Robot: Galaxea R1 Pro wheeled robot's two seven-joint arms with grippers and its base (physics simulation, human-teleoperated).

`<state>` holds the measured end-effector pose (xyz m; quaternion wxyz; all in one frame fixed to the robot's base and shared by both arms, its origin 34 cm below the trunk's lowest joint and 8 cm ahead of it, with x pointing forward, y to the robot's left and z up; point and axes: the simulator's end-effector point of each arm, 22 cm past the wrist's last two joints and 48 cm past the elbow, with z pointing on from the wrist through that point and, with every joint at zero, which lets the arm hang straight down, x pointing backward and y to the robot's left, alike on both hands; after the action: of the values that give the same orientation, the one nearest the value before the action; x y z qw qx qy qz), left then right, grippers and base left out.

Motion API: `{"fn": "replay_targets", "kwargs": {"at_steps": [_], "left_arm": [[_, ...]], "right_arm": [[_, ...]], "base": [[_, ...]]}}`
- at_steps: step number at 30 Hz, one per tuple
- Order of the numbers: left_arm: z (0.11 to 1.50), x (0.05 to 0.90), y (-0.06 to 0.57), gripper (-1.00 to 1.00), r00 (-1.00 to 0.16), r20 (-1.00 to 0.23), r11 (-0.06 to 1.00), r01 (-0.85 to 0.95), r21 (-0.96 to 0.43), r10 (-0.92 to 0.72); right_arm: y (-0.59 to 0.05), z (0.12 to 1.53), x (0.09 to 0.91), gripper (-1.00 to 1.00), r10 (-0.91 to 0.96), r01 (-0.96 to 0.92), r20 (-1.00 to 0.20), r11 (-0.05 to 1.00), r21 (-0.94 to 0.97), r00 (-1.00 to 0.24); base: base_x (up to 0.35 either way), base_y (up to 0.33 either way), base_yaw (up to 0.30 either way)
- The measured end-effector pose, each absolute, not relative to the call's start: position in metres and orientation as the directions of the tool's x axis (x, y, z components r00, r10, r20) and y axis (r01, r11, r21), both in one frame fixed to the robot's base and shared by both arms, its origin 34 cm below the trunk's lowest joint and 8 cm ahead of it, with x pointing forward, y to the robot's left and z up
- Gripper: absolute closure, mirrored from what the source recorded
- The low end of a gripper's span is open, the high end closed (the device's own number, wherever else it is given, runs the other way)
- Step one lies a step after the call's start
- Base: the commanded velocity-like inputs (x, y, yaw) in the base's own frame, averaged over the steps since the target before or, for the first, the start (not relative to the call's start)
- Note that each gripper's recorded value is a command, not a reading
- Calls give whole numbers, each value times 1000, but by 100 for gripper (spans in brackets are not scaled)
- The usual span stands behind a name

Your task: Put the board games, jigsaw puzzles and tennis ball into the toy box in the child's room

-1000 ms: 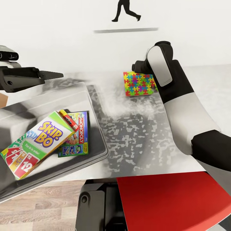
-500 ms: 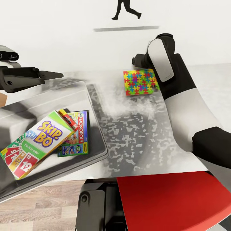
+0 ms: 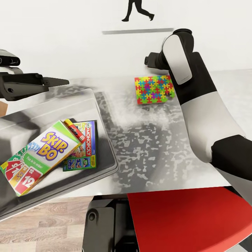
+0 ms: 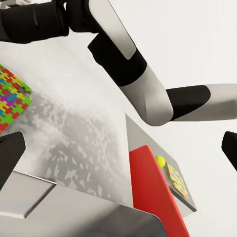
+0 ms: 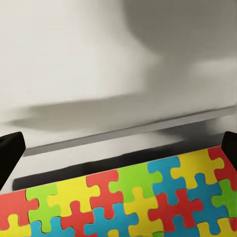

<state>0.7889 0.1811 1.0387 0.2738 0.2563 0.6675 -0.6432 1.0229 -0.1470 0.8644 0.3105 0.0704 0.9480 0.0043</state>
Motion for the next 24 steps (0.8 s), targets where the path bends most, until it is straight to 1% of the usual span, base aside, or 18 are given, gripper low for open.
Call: {"fn": "replay_targets", "kwargs": {"at_steps": [8, 13, 24], "left_arm": [[1039, 789, 181, -100, -719, -695, 41, 694, -718, -10], [1040, 788, 181, -100, -718, -696, 41, 695, -718, -10], [1040, 788, 181, -100, -718, -696, 40, 695, -718, -10]], "right_arm": [[-149, 860, 1025, -100, 158, 155, -596, 986, 58, -787], [-141, 859, 1027, -100, 190, 166, -605, 981, 96, -773], [-141, 844, 1027, -100, 164, 175, -627, 984, 44, -762]], "base": [[0, 0, 0], [0, 0, 0], [0, 0, 0]]}}
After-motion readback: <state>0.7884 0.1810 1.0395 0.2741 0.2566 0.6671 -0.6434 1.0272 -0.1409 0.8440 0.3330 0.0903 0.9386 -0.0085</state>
